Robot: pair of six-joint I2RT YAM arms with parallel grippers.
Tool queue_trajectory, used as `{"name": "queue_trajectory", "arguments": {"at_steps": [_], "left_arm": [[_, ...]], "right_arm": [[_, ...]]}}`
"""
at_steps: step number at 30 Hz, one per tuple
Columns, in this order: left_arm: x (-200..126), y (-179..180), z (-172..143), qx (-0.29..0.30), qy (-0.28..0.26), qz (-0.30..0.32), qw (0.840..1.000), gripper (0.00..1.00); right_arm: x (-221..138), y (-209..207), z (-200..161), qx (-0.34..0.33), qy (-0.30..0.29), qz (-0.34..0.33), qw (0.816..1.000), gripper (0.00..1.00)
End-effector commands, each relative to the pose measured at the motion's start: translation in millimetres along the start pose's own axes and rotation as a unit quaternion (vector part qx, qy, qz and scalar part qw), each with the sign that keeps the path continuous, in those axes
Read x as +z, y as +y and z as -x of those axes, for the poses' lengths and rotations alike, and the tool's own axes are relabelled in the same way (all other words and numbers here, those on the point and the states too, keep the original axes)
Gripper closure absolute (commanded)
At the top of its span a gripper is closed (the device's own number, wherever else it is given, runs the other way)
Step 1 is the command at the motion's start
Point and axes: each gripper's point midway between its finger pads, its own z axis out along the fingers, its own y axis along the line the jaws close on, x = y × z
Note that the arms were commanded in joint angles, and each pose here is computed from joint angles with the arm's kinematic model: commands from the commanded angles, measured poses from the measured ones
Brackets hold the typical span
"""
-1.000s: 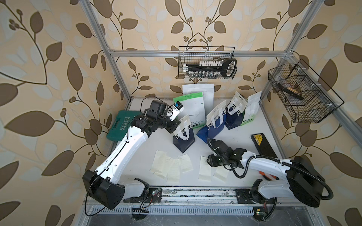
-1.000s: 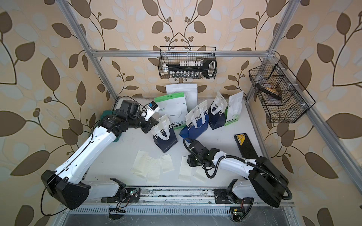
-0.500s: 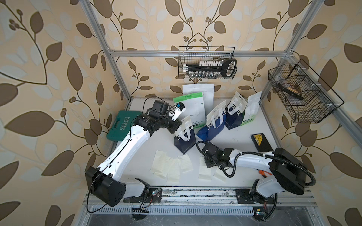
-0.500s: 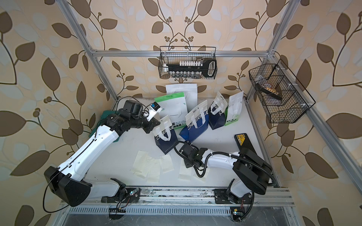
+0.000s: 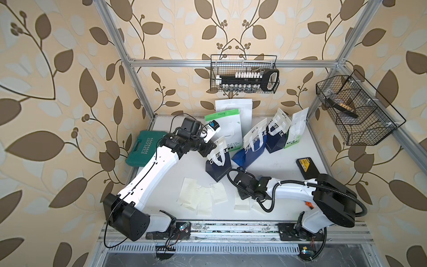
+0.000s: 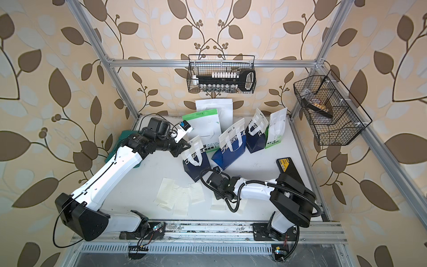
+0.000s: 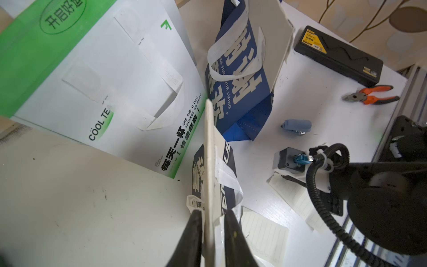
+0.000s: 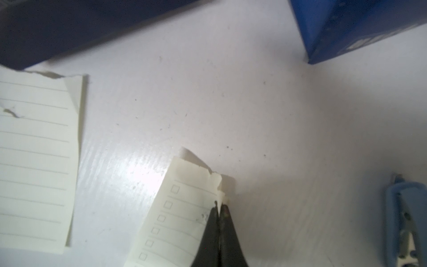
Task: Staple the receipts to the bags
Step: Pick up the receipt from the center of the board, then hold the receipt from the takeout bag.
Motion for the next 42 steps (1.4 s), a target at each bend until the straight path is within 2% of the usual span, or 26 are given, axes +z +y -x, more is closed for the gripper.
{"name": "queue_trajectory", "arguments": {"at_steps": [1, 8, 12, 16, 19, 23, 27, 30, 38, 42], "left_arm": [[-6.8, -9.7, 14.2, 0.017, -0.018, -0.017, 1.000, 0.70], [-8.6, -13.9, 20.6, 0.017, -0.029, -0.030, 0.999, 0.60], [-14.8, -16.1, 28.2, 0.019, -0.042, -0.032, 0.998, 0.58], [-25.4, -19.4, 39.5, 0.023, -0.067, -0.035, 0.997, 0.54], [-32.4, -16.7, 46.4, 0.020, -0.075, -0.025, 0.997, 0.53], [-49.4, -8.6, 55.6, 0.003, -0.094, -0.014, 0.996, 0.54], [-72.3, -8.0, 60.4, -0.013, -0.130, -0.037, 0.991, 0.54], [-77.0, -7.2, 56.3, -0.018, -0.135, -0.045, 0.990, 0.54], [-66.0, 1.6, 45.8, -0.030, -0.123, -0.045, 0.991, 0.54], [-58.9, 8.8, 43.4, -0.036, -0.115, -0.037, 0.992, 0.55]], "right_arm": [[-6.3, -26.3, -20.8, -0.034, 0.013, -0.040, 0.999, 1.00], [-73.5, -19.7, 41.3, -0.069, -0.137, 0.014, 0.988, 1.00], [-114.6, -7.3, 72.0, -0.094, -0.198, 0.055, 0.974, 1.00], [-155.1, 13.9, 101.2, -0.126, -0.254, 0.109, 0.953, 1.00], [-171.5, 23.8, 119.4, -0.160, -0.276, 0.128, 0.939, 1.00], [-188.9, 33.9, 144.1, -0.171, -0.300, 0.182, 0.921, 1.00], [-202.5, 42.9, 165.1, -0.203, -0.320, 0.215, 0.900, 1.00], [-209.1, 47.3, 180.6, -0.212, -0.329, 0.252, 0.885, 1.00], [-203.6, 61.2, 218.7, -0.223, -0.326, 0.299, 0.869, 1.00], [-195.7, 70.3, 234.1, -0.226, -0.324, 0.306, 0.866, 1.00]]}}
